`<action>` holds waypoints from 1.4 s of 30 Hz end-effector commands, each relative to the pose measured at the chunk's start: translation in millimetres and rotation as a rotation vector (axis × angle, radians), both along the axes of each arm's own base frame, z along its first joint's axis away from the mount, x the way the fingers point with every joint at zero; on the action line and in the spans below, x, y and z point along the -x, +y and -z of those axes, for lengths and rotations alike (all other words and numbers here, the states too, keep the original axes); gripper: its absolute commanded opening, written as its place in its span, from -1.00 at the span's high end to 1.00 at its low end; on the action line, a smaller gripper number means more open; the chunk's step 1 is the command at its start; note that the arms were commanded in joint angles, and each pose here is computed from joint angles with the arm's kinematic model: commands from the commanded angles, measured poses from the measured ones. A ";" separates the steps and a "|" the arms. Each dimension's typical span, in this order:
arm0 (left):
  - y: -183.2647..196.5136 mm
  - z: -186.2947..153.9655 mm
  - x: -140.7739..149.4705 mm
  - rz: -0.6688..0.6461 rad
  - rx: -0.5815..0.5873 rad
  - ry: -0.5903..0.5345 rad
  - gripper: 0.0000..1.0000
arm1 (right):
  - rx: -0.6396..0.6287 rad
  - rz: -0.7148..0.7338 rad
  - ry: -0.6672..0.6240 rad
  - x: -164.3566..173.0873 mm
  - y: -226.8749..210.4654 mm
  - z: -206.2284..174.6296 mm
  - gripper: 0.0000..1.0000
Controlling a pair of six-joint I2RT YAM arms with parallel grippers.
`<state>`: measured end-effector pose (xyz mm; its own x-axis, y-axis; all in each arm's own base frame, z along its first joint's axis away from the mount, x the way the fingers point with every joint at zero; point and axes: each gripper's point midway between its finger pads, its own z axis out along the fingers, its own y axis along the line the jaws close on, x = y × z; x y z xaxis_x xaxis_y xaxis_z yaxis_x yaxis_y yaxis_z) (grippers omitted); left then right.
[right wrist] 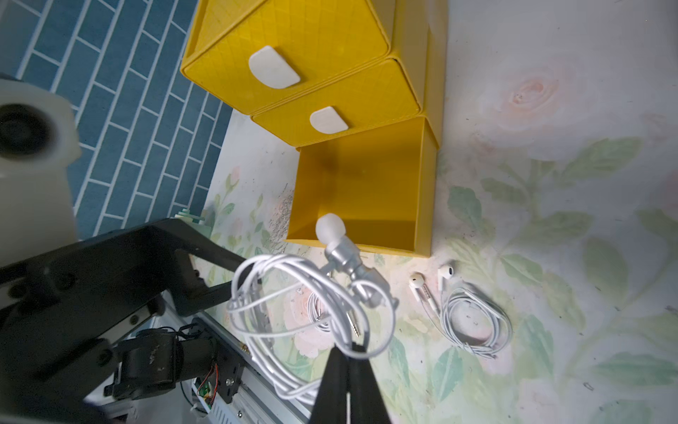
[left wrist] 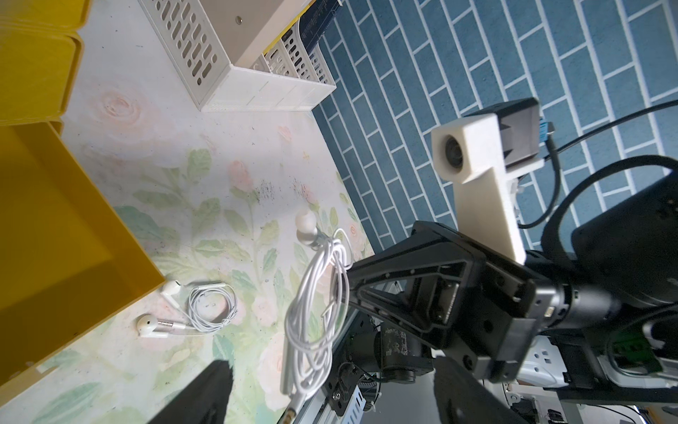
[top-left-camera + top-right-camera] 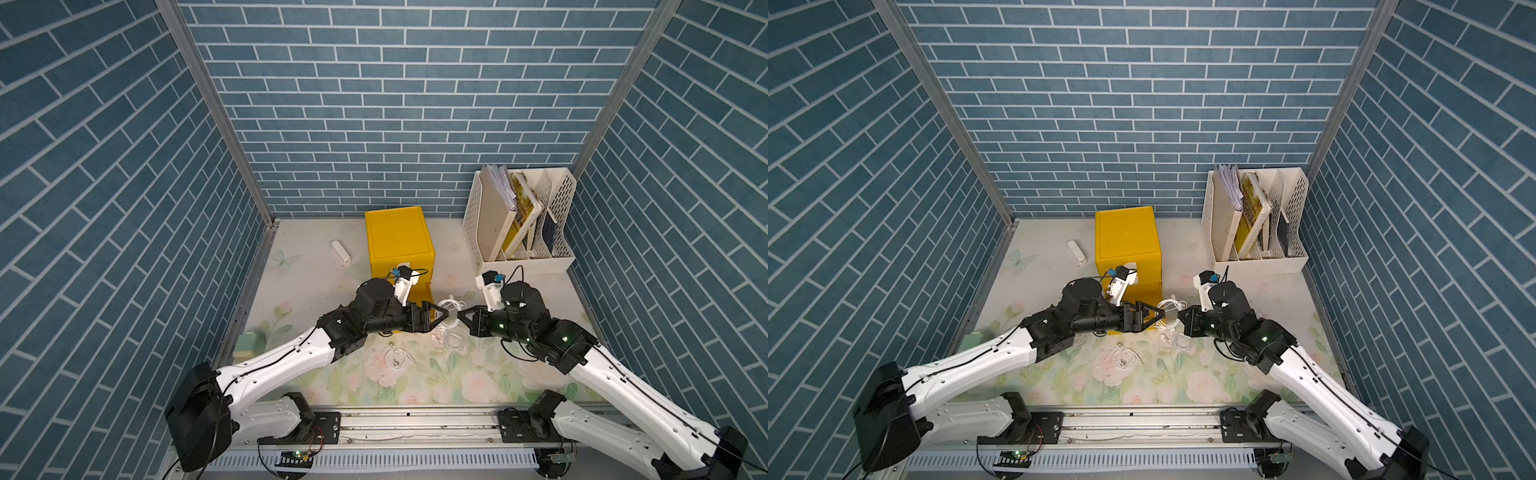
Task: Place the wired earphones into the drawer by color
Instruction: Pick up the wired earphones from the center of the board.
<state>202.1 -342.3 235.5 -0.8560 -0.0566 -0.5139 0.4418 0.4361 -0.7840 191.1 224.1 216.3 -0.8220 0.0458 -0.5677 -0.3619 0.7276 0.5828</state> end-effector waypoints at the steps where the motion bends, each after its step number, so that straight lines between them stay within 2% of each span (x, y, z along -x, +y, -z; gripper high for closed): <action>1: -4.9 1.1 -1.1 0.005 0.001 -0.005 -0.70 | -0.065 -0.061 -0.052 4.0 10.7 -22.7 1.00; 8: -13.0 6.4 -2.6 0.020 -0.010 0.003 -0.08 | -0.087 -0.076 -0.051 5.8 14.1 -23.4 1.00; 17: -18.1 9.6 -1.6 0.035 -0.028 -0.004 0.44 | -0.076 -0.089 -0.035 4.6 18.4 -12.9 1.00; 28: -17.7 9.6 -2.0 0.040 -0.053 -0.017 0.69 | -0.056 -0.102 -0.007 8.3 18.6 3.6 1.00; 31: -15.9 11.5 -2.5 0.035 -0.064 -0.019 0.72 | -0.059 -0.101 -0.012 8.7 18.1 3.2 0.91; 38: -10.4 13.3 -4.4 0.018 -0.097 -0.035 0.78 | -0.057 -0.103 -0.009 9.6 17.4 4.4 0.35; 42: -1.3 16.3 -8.3 -0.010 -0.159 -0.057 0.78 | -0.050 -0.096 -0.012 9.4 15.5 5.7 0.22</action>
